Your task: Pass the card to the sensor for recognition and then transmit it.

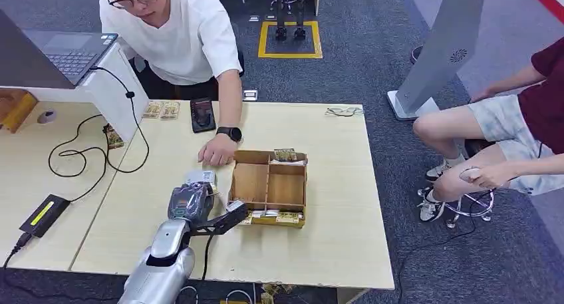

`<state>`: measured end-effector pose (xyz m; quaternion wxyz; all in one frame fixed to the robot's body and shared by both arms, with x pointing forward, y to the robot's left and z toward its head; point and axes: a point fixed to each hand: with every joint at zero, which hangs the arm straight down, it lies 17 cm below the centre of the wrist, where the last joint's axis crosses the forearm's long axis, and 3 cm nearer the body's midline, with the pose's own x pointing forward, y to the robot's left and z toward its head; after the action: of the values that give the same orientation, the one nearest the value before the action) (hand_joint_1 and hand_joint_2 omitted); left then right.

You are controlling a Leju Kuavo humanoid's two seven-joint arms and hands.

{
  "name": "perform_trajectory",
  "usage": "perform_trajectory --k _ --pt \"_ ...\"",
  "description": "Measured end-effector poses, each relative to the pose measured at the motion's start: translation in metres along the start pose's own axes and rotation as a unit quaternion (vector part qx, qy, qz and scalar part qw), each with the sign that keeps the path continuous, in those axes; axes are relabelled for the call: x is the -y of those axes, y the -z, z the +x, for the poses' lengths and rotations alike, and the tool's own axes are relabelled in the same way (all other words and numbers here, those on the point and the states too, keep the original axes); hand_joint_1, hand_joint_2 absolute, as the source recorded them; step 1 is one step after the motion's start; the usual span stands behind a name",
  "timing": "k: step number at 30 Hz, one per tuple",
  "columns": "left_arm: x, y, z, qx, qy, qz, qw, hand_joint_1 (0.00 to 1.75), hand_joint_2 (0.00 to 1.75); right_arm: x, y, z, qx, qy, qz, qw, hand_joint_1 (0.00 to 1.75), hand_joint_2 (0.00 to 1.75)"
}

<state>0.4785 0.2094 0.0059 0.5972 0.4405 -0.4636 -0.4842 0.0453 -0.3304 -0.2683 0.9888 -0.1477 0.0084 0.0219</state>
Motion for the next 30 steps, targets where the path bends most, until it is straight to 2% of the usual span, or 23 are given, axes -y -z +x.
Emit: perform_trajectory --k 19,26,30 --pt "-0.003 0.0 0.001 0.003 -0.002 0.008 1.0 1.75 1.75 0.002 0.0 0.001 0.002 -0.002 -0.001 1.0 0.0 1.75" --pt "-0.026 -0.004 0.016 0.037 -0.024 0.06 0.997 1.75 1.75 0.002 0.0 0.002 0.006 -0.002 -0.002 1.0 0.0 1.75" --pt "-0.061 -0.007 0.029 0.059 -0.048 0.107 0.991 1.75 1.75 0.002 0.0 0.003 0.011 -0.002 -0.003 1.0 0.0 1.75"
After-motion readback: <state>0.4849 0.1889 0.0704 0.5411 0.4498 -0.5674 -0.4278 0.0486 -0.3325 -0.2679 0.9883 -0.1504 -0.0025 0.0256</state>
